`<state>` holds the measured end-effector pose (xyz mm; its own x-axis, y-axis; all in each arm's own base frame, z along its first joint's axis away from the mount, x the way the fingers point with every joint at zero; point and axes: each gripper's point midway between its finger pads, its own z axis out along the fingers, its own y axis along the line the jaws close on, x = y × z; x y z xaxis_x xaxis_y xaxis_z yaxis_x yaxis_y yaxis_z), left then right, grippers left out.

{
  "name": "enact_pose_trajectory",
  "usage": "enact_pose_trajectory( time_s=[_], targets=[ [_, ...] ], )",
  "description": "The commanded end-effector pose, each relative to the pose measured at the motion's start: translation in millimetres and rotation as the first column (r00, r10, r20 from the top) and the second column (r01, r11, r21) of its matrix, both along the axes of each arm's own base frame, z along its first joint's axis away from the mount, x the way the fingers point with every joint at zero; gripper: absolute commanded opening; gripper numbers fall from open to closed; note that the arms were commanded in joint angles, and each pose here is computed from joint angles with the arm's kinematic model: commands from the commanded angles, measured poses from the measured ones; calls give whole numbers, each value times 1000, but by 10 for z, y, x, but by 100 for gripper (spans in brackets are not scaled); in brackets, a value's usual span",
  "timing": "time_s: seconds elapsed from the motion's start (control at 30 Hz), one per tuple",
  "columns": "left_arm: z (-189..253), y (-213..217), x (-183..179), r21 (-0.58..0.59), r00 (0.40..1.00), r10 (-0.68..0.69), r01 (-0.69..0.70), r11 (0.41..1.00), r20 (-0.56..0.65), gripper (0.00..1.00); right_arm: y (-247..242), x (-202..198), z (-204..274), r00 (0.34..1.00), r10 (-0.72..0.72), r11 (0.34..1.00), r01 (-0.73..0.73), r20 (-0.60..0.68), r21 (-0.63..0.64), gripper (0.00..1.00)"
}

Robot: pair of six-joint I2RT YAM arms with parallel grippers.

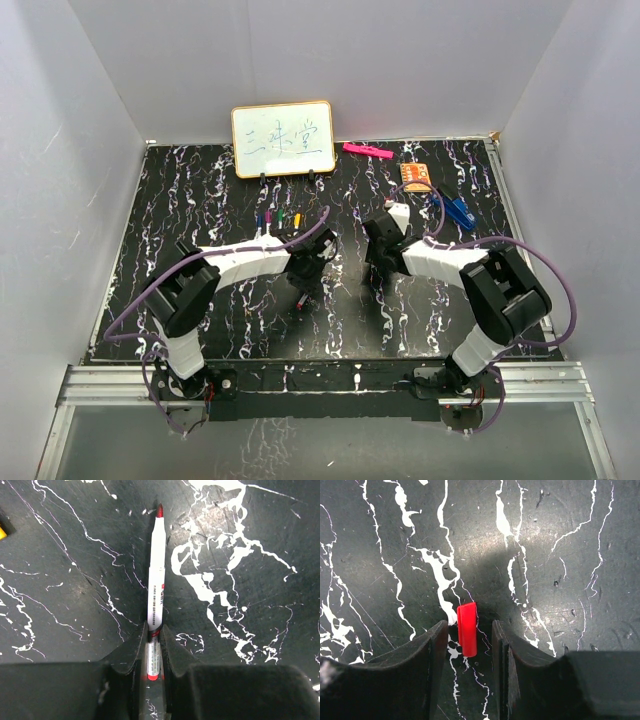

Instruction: Insert the pens into the pen caps

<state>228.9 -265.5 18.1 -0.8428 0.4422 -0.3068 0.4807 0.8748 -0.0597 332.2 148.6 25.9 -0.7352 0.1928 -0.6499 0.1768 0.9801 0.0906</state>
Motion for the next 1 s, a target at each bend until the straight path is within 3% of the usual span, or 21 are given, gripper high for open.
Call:
enact_pose_trajectory(
  time_s=[0.0,0.33,0.37,0.47,0.77,0.97],
  targets=[
    [204,-17,-111,-43,1000,-27,26,999,-14,0,67,142,125,999,-3,1000,2,44,22,38],
    [375,-63,-87,-79,1000,-28,29,996,10,0,41,49,6,1000,9,1000,-9,-10,3,28],
    [391,-67,-79,-82,1000,-27,28,996,15,0,38,33,-3,1000,14,1000,-14,-16,1,24],
    [419,-72,-54,-86,999,-24,26,996,30,0,43,-26,-43,998,37,999,-37,-43,-2,0],
    [481,-117,15,-103,998,-21,28,994,63,0,40,-100,-244,990,55,998,-60,-130,-33,0],
    [527,-125,65,-126,994,-26,40,991,110,0,146,79,82,998,58,998,-57,-28,21,0]
  ],
)
